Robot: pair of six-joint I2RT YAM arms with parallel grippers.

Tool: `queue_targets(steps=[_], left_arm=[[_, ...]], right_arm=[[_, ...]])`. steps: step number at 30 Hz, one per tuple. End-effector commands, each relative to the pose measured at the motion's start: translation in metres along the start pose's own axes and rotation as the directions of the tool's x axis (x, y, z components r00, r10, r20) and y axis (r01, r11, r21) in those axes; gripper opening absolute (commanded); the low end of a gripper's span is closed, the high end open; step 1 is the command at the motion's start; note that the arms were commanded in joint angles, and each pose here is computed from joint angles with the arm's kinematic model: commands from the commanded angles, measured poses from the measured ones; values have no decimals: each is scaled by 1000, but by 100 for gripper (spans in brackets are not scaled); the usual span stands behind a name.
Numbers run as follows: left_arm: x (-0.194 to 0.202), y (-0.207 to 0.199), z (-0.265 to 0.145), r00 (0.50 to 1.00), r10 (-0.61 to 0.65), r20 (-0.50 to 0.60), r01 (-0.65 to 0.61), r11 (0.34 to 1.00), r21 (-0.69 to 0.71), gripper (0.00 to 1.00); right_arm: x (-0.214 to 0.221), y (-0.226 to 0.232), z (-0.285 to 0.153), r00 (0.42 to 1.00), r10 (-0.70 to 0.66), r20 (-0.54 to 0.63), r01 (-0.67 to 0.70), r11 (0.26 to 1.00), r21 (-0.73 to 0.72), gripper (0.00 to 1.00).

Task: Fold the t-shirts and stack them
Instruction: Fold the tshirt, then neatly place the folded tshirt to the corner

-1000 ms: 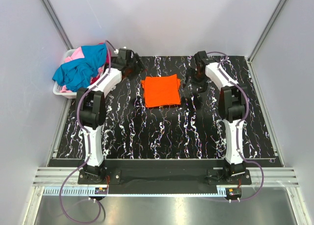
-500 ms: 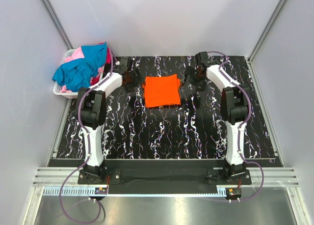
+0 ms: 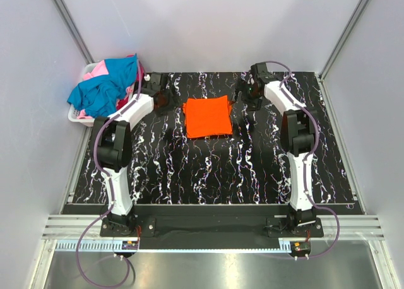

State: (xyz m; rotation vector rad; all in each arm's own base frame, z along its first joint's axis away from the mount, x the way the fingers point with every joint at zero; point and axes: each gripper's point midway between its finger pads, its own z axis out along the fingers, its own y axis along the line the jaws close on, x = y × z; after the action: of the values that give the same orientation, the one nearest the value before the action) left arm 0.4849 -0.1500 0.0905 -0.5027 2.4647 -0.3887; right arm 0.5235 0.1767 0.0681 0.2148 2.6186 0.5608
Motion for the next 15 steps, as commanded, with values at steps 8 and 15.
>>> queue_targets(steps=[8,15], left_arm=[[-9,-7,-6,1000,7,14,-8,999,52,77],[-8,-13,-3,1000,-3,-6,4,996,93,76]], right_arm=[[9,20,18,998,-26,-61,15,985,-172,93],[23,28,33,995,-22,-94,-4,965,-263,89]])
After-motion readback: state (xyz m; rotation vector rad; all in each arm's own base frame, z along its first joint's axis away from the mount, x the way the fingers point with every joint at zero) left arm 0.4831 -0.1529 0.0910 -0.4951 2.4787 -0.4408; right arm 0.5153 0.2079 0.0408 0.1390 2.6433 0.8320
